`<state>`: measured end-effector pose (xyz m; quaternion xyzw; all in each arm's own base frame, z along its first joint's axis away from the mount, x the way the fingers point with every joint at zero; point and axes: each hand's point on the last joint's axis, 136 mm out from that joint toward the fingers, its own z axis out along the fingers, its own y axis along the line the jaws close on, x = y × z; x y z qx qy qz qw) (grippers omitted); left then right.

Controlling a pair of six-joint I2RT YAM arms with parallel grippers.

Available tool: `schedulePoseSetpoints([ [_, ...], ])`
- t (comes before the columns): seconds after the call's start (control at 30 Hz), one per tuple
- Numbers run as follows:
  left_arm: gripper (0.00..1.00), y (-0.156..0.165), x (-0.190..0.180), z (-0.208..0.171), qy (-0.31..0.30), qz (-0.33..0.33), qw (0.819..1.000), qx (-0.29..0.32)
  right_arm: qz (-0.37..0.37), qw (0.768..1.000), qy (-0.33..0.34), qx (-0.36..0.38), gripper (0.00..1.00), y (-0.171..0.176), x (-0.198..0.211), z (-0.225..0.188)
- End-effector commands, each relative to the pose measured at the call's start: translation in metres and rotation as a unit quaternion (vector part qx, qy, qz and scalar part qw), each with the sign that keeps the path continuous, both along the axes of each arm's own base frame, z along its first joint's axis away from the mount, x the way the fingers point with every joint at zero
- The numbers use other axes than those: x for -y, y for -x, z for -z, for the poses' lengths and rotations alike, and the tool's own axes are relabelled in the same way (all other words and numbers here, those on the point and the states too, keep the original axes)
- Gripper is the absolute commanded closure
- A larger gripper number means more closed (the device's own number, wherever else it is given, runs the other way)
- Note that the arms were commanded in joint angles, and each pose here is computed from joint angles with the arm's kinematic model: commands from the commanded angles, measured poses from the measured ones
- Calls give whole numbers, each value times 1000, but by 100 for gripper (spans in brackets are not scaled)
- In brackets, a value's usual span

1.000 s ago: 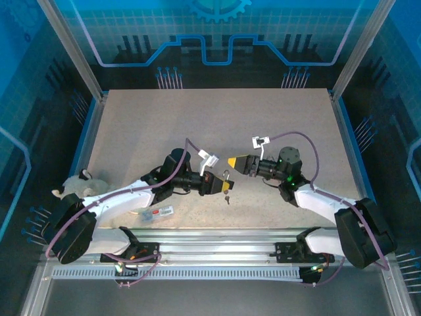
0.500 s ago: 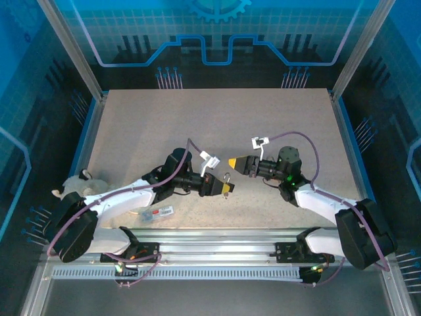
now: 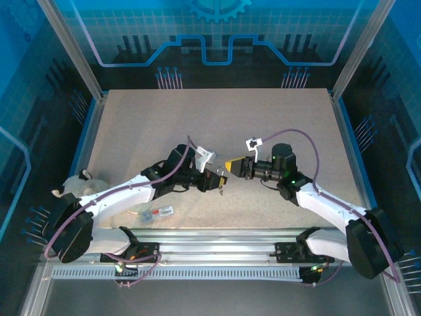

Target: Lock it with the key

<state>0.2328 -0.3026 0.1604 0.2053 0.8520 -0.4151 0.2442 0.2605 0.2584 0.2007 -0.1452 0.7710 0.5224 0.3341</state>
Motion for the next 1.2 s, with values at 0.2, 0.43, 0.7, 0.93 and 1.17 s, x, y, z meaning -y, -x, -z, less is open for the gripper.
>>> schedulePoseSetpoints([
  [0.2, 100, -5, -4, -5, -82, -19, 994, 76, -1, 999, 53, 5, 70, -1, -11, 11],
  [0.43, 100, -3, -2, 0, -98, -14, 992, 79, 1, 995, 95, -10, 71, 1, -14, 26],
  [0.7, 100, 2, 4, 0, -107, -1, 991, 83, 14, 991, 129, -28, 71, -3, -15, 39],
  [0.93, 100, 3, 6, 1, -121, 4, 989, 90, 23, 989, 143, -38, 70, -6, -13, 46],
  [1.17, 100, 2, 2, -2, -126, -1, 987, 97, 12, 991, 130, -30, 69, -3, -15, 40],
])
